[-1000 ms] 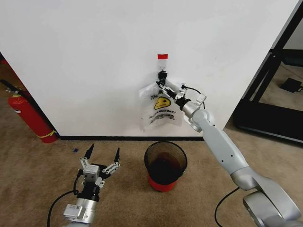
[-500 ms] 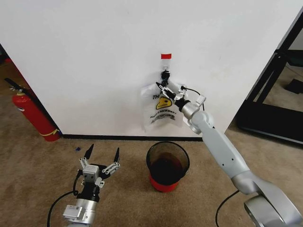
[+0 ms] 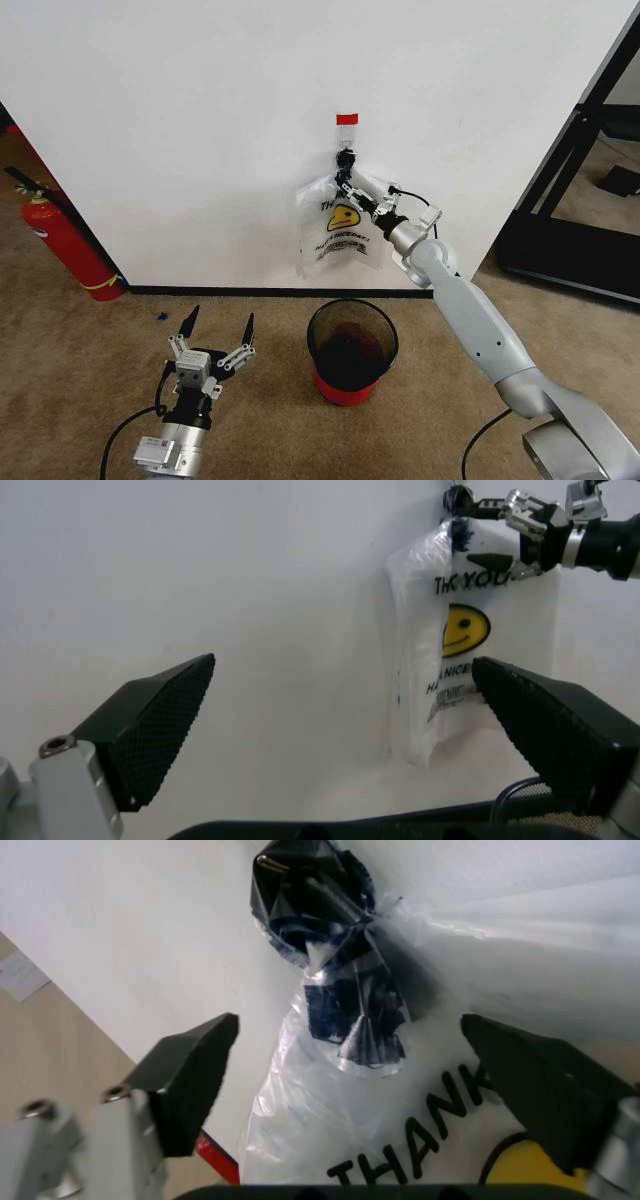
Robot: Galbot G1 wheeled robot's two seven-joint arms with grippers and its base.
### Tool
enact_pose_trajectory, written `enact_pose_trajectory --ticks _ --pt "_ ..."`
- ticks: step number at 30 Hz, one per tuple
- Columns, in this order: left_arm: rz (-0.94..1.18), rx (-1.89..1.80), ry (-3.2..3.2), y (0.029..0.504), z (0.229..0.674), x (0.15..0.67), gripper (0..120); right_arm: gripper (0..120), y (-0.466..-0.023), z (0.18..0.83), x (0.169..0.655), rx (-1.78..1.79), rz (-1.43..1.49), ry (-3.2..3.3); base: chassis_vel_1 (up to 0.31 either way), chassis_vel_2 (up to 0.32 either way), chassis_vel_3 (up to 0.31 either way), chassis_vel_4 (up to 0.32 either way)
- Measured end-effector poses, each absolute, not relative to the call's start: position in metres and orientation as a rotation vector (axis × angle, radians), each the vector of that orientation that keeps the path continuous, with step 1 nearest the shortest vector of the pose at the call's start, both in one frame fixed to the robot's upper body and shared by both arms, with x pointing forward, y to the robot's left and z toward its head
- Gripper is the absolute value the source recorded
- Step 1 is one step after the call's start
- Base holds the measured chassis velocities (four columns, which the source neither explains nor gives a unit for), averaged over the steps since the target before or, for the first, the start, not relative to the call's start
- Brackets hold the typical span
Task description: Pick up the garbage bag from the wall and place it over the trash bin.
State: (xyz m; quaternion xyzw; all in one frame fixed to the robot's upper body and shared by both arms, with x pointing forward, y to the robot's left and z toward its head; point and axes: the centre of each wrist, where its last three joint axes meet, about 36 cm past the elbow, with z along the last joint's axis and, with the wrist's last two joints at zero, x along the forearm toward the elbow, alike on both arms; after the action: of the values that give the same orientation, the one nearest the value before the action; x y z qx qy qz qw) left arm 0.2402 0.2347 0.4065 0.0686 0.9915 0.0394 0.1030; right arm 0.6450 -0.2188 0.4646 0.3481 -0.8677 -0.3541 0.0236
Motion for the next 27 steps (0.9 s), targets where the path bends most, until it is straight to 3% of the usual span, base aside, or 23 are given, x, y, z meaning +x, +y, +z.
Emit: enact_pose_trajectory --ticks 20,24,27 --pt "0.127 0.209 2.926 0.2317 0.4036 0.2382 100 9 -0.2136 0.4644 0.6478 1.087 -1.107 -2.680 0.000 0.000 0.000 0.000" --pt "0.128 0.212 2.927 0.2312 0.4027 0.2378 100 0 -0.2158 0.4621 0.6465 1.079 -1.109 -2.681 0.000 0.000 0.000 0.000" --pt "0.128 0.211 2.927 0.2314 0.4021 0.2373 100 0 -0.2180 0.4595 0.6417 1.077 -1.102 -2.681 0.000 0.000 0.000 0.000"
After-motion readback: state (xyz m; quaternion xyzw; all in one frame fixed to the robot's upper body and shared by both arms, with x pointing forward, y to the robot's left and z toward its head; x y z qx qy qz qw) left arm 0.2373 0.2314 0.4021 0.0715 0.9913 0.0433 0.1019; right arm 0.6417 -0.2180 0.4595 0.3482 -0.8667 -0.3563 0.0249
